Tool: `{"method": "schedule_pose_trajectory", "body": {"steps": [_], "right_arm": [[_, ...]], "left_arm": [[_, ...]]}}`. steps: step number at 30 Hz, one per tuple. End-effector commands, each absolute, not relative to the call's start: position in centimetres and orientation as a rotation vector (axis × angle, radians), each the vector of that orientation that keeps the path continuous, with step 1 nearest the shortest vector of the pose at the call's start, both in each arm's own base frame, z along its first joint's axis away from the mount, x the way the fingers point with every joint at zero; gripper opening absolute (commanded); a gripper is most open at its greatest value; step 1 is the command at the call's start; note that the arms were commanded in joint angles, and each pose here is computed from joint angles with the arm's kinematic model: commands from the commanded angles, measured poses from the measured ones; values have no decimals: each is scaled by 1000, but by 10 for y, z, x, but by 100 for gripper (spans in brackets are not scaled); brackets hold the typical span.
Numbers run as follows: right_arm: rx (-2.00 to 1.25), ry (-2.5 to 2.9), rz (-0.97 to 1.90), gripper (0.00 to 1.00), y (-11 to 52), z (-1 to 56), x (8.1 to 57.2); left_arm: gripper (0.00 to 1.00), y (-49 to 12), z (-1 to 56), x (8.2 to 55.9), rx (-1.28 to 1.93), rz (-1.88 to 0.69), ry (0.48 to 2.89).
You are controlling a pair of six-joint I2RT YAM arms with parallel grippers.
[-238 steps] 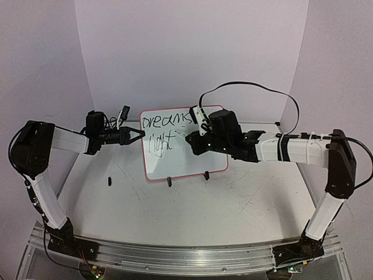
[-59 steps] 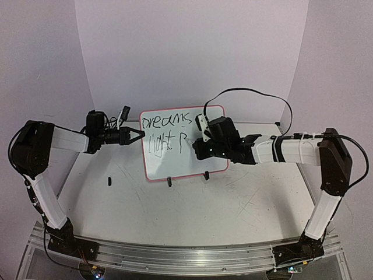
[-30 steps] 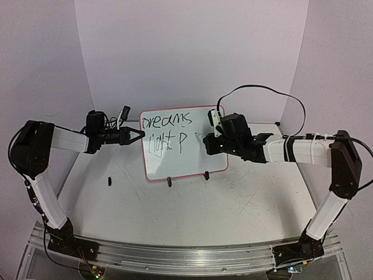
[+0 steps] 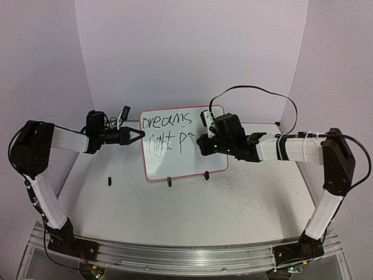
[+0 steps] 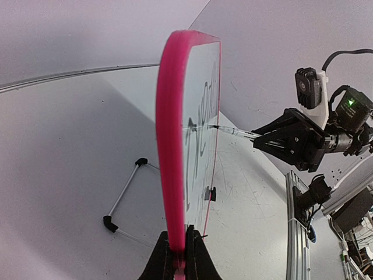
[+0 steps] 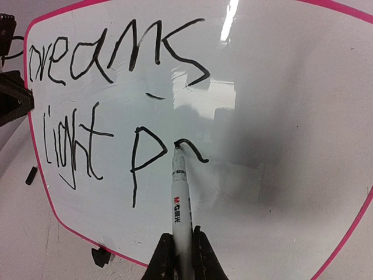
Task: Write a sentence on the whiteboard
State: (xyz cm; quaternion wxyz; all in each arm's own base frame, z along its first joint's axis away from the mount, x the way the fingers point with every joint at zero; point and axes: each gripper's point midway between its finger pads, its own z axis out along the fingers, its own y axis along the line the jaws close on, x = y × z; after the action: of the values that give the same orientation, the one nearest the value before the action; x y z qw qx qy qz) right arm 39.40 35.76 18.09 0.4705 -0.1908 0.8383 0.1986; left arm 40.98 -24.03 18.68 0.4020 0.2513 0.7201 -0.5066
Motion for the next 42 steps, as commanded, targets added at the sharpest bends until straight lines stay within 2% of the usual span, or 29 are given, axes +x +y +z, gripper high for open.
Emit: {"method": "schedule_pose_trajectory", "body": {"steps": [1, 13, 25, 42], "right_arm": [[-485, 2069, 499, 0, 362, 172, 390], [-459, 2092, 426, 0, 345, 166, 386], [-393, 2059, 363, 0, 325, 183, 397], [-382, 2042, 360, 0, 328, 188, 407]], "left_arm": [[0, -239, 193, 424, 651, -1170, 1787], [0, -240, 194, 423, 652, -1172, 1786], [0, -239, 195, 422, 652, -1170, 1786], [0, -240, 194, 423, 654, -1168, 1786]]}}
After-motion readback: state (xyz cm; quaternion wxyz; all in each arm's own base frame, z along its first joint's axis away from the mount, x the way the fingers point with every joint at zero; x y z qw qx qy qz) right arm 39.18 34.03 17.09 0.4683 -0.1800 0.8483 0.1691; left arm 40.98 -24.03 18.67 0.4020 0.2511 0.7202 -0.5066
